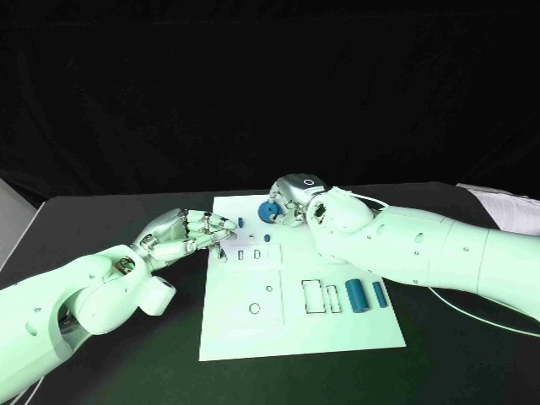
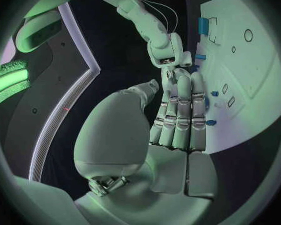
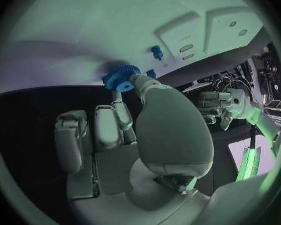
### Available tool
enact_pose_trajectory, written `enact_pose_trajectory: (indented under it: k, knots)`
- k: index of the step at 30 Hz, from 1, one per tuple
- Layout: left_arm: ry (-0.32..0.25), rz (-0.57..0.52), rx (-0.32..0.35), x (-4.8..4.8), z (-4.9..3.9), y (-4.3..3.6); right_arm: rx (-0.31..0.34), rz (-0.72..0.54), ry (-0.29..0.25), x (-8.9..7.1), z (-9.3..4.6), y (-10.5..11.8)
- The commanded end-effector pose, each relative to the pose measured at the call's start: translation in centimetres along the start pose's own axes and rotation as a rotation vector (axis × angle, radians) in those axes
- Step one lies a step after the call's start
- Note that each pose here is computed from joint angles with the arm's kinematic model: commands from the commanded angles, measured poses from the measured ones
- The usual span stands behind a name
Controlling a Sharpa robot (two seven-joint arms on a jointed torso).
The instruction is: Assemble the parts on the task board
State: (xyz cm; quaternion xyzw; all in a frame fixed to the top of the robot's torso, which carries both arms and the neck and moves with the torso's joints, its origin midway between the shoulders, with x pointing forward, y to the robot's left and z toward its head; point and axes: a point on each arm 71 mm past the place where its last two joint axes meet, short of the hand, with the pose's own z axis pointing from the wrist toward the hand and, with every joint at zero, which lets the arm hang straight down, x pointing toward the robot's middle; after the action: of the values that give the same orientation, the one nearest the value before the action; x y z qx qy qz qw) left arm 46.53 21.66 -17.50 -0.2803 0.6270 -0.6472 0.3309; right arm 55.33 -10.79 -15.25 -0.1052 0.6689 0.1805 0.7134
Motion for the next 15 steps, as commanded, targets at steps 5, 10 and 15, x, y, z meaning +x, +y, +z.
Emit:
enact_pose_trajectory:
  k: [5,10,15]
  knots:
    - [0.015,-0.005,0.005,0.22,0.04,-0.07,0.004,-0.01,0.022,0.46,0.26,0.02]
    - [0.016,-0.005,0.005,0.25,0.05,-0.08,0.006,-0.009,0.029,0.69,0.39,0.13]
    - [0.016,-0.005,0.004,0.24,0.04,-0.08,0.008,-0.009,0.032,0.84,0.5,0.18]
